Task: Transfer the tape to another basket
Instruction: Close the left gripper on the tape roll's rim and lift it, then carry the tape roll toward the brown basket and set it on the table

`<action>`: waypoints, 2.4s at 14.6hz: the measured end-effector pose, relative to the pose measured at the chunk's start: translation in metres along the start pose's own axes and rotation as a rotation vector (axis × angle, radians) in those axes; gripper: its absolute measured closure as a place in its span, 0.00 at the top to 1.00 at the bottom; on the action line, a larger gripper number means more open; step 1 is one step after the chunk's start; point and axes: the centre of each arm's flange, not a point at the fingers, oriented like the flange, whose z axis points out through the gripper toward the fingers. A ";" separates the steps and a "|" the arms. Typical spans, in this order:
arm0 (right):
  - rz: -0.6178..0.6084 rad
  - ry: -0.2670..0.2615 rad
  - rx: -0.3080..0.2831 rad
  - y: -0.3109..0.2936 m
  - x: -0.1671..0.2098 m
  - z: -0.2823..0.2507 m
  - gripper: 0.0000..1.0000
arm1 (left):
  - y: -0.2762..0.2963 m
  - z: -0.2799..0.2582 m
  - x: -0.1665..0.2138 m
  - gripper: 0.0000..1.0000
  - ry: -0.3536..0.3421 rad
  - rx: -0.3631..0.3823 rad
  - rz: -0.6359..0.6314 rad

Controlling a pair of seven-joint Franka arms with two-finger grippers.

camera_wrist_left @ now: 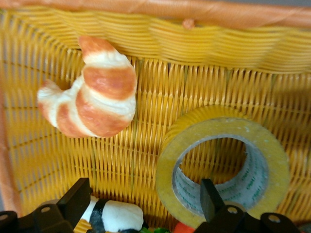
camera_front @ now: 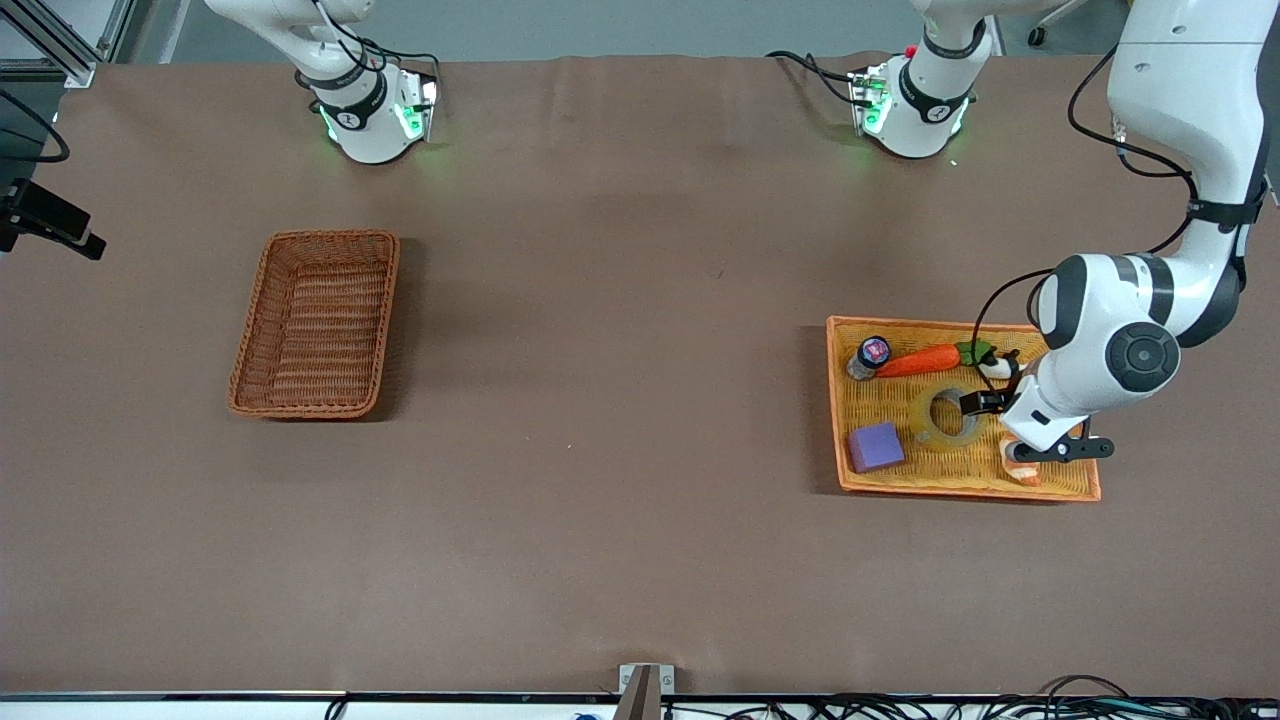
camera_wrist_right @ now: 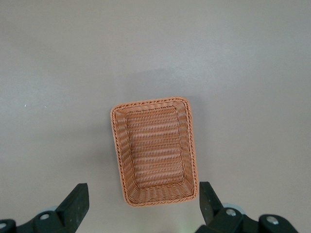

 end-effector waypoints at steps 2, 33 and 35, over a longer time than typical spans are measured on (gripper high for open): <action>0.000 0.000 0.000 0.000 0.000 0.000 1.00 | 0.002 0.010 0.000 1.00 -0.010 -0.002 0.002; 0.000 0.000 0.000 0.000 0.000 0.000 1.00 | 0.293 -0.162 -0.030 0.22 0.055 -0.093 -0.056; -0.004 -0.001 0.000 0.001 0.000 0.000 1.00 | 0.349 -0.150 -0.044 0.22 0.053 -0.113 -0.101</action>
